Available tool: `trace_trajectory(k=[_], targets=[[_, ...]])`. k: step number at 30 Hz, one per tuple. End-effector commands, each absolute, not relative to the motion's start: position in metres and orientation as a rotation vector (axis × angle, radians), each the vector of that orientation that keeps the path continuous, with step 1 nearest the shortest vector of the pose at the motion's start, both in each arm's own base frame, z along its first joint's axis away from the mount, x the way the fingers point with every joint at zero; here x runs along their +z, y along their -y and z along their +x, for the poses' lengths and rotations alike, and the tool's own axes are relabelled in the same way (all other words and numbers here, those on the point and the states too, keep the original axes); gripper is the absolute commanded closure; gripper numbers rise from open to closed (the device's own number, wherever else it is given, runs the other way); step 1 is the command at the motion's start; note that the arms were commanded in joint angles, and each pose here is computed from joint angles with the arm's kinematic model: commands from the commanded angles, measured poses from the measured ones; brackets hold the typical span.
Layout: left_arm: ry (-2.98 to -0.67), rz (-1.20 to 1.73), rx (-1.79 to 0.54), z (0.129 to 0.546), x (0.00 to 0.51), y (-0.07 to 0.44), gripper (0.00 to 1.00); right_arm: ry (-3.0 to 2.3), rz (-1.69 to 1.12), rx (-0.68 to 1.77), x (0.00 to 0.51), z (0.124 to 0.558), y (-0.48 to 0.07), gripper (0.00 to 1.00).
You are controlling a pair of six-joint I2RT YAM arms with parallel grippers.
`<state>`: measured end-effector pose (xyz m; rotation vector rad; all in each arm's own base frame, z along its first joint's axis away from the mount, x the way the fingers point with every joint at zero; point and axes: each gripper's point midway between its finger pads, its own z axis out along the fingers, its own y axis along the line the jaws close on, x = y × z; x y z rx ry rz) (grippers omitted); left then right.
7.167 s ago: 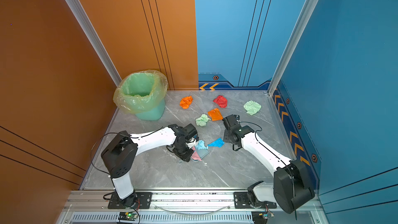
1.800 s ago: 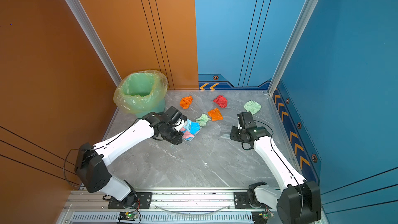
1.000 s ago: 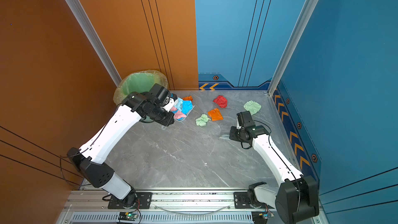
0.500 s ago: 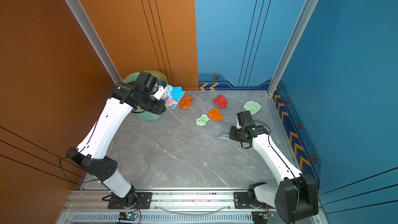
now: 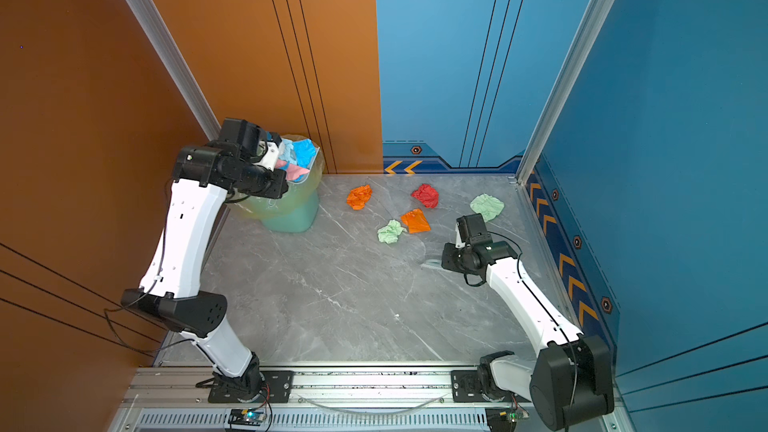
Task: Sweep away the paper scraps from the table
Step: 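Carry the dustpan over the bin with the left gripper while the right draws back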
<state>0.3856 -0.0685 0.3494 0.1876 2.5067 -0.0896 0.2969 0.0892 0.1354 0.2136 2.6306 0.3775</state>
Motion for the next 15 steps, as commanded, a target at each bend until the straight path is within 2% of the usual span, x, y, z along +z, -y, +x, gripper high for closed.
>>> trace_trajectory(k=[1,8,15], targets=[[-2.510,0.122,-0.026,0.393,0.353,0.040,1.00,-2.610,0.227,0.393,0.138,0.302,-0.090,1.00],[-2.488,-0.007,0.072,0.417,0.356,-0.003,1.00,-2.621,0.235,0.401,0.134,0.300,-0.091,1.00],[-2.491,-0.082,0.303,0.438,0.347,-0.040,1.00,-2.625,0.235,0.409,0.132,0.302,-0.093,1.00]])
